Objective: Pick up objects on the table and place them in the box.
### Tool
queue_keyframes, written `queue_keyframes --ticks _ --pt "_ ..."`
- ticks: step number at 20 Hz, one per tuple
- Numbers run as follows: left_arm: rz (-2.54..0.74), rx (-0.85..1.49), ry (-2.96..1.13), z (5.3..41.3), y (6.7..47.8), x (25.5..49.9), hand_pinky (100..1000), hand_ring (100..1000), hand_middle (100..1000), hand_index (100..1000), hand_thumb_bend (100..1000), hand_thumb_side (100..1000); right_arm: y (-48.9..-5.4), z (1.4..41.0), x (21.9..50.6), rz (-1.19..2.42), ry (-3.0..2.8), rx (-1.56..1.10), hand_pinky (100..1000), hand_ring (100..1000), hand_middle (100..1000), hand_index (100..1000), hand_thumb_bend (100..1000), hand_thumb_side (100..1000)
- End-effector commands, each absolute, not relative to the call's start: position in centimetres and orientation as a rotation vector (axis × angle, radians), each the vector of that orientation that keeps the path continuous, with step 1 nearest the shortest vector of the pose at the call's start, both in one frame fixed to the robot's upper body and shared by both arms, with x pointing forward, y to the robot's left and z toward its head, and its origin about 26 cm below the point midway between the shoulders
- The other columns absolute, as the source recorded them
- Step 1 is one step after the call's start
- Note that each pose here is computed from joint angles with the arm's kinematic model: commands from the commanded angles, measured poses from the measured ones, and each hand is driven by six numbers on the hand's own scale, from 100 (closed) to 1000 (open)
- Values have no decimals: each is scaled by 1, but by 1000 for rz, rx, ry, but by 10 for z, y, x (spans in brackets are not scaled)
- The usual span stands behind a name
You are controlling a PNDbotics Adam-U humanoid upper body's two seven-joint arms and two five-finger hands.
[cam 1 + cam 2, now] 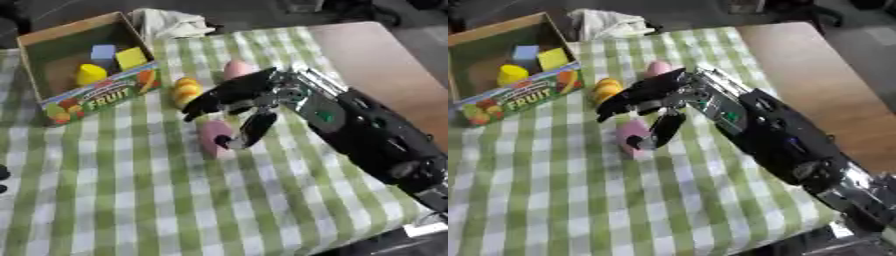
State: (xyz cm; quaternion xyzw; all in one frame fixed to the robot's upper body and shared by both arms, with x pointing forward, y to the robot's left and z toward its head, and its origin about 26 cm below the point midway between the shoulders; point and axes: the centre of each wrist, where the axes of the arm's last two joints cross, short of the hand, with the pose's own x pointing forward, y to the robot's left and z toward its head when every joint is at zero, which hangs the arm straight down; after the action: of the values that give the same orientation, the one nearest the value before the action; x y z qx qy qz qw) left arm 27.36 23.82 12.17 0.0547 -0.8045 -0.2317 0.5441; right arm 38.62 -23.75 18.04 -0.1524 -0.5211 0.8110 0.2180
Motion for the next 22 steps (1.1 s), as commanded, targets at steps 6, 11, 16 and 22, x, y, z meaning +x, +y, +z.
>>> queue_keyframes --ticks 6,11,16,22 --pt "-561 146 -1929 129 239 272 626 660 583 823 100 760 -243 182 387 2470 -1322 -479 928 1000 1000 1000 100 441" --pt "-561 146 -1930 129 239 272 626 660 583 823 100 760 -244 173 385 2510 -1272 -484 928 1000 1000 1000 120 461" --pt "-559 145 -1931 129 239 272 627 661 583 824 100 760 -251 160 391 2498 -1198 -499 928 1000 1000 1000 142 464" --pt "-559 143 -1931 128 239 272 627 661 583 824 100 760 -260 153 397 2469 -1185 -533 904 952 865 1000 177 205"
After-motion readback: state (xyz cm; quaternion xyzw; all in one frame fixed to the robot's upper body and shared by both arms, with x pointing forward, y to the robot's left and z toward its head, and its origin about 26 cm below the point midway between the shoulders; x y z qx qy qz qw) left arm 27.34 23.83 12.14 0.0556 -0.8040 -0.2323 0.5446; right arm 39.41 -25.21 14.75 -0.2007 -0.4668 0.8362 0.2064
